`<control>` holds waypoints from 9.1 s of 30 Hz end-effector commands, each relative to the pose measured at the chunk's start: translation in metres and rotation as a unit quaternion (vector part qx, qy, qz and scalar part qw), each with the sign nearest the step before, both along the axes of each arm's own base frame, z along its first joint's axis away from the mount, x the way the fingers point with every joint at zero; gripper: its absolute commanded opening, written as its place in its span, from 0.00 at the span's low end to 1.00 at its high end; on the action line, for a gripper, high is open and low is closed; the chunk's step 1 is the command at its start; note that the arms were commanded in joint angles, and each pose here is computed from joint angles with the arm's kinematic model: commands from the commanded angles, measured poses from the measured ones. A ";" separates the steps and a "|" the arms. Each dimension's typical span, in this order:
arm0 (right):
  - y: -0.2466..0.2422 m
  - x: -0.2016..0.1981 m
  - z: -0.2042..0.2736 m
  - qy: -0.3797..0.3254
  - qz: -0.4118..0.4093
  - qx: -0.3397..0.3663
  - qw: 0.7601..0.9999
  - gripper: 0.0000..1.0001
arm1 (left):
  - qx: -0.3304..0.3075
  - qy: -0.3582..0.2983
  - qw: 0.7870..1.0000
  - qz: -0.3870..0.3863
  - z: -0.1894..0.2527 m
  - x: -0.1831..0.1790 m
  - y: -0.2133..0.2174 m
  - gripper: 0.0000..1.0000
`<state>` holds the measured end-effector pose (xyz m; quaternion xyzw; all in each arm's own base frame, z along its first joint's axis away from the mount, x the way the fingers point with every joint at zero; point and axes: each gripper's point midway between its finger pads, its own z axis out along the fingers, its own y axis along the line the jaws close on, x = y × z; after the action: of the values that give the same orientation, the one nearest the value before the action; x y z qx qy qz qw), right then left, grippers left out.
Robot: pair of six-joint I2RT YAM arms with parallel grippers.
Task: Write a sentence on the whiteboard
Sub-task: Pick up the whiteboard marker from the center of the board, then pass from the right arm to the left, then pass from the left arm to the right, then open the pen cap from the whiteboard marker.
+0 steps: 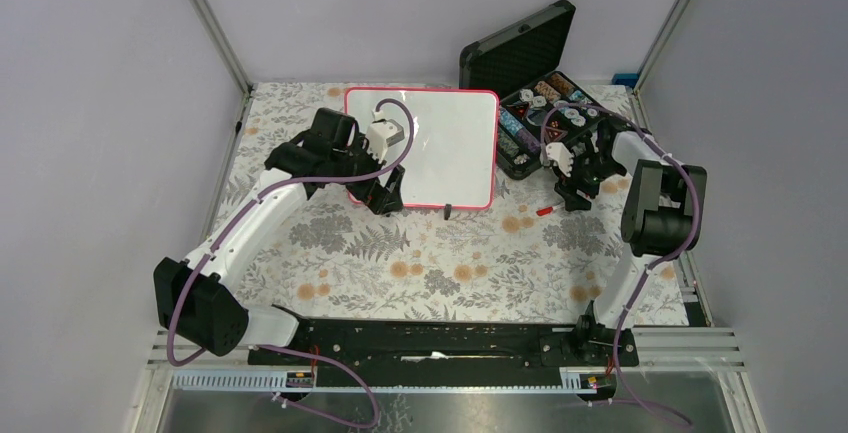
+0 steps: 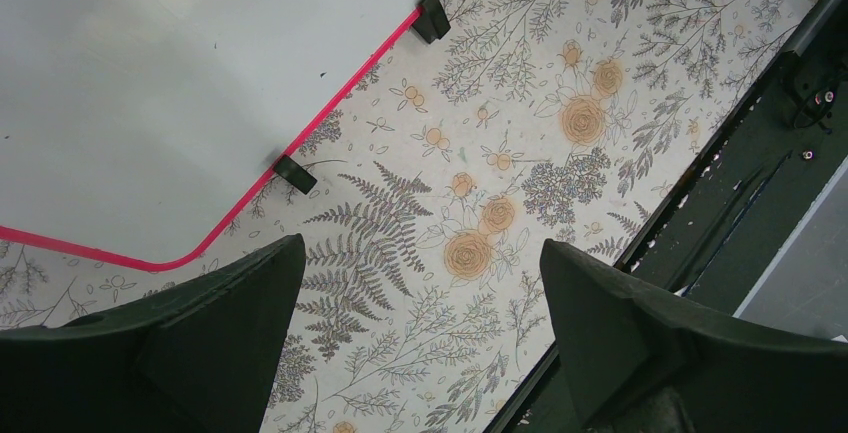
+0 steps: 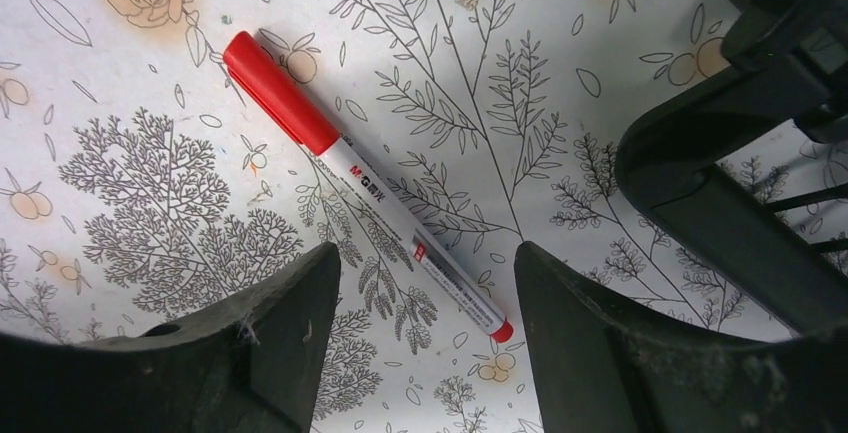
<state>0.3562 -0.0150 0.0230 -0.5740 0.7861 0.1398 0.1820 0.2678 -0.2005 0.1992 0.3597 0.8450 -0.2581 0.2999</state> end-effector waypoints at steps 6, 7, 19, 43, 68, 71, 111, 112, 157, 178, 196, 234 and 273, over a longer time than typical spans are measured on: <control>0.000 -0.021 -0.015 0.021 0.040 -0.018 0.999 0.69 | -0.019 -0.023 1.000 -0.006 0.018 0.009 -0.008 0.99; 0.001 -0.025 -0.016 0.026 0.043 -0.019 0.999 0.67 | -0.020 -0.024 1.000 -0.006 0.019 0.009 -0.008 0.99; 0.015 -0.067 -0.024 0.049 0.056 -0.025 0.997 0.39 | -0.028 -0.028 0.999 -0.005 0.025 0.004 -0.008 0.99; 0.156 -0.124 0.135 0.117 -0.015 0.217 0.969 0.00 | -0.079 -0.084 0.985 -0.130 0.085 -0.032 -0.032 0.99; 0.266 -0.237 0.180 0.337 0.003 0.352 0.873 0.00 | 0.238 -0.416 0.752 -0.452 0.063 -0.111 -0.094 0.74; 0.266 -0.239 0.183 0.338 0.005 0.356 0.871 0.00 | 0.251 -0.412 0.733 -0.479 0.047 -0.117 -0.092 0.71; 0.276 -0.195 0.229 0.182 -0.065 0.363 0.912 0.99 | 0.056 -0.187 0.920 -0.339 0.045 -0.108 -0.072 0.00; 0.276 -0.193 0.232 0.172 -0.066 0.365 0.912 0.99 | 0.043 -0.179 0.927 -0.326 0.048 -0.105 -0.069 0.00; 0.303 -0.187 0.272 0.214 -0.039 0.417 0.882 0.43 | -0.104 -0.107 0.950 -0.273 0.078 -0.090 -0.084 0.00; 0.305 -0.186 0.272 0.207 -0.038 0.413 0.886 0.43 | -0.103 -0.097 0.947 -0.288 0.073 -0.096 -0.084 0.00; 0.307 -0.175 0.278 0.192 -0.060 0.415 0.887 0.40 | -0.098 -0.065 0.949 -0.293 0.057 -0.105 -0.081 0.00; 0.303 -0.175 0.266 0.189 -0.069 0.405 0.892 0.00 | -0.115 -0.065 0.951 -0.279 0.068 -0.096 -0.094 0.14; 0.304 -0.192 0.277 0.246 -0.042 0.427 0.869 0.00 | -0.168 -0.070 0.945 -0.271 0.073 -0.097 -0.092 0.36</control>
<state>0.1708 0.2876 0.2855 -0.3381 0.7193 0.5682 0.2132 0.1683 -0.2851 0.2678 0.5281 0.6555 -0.4350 0.3198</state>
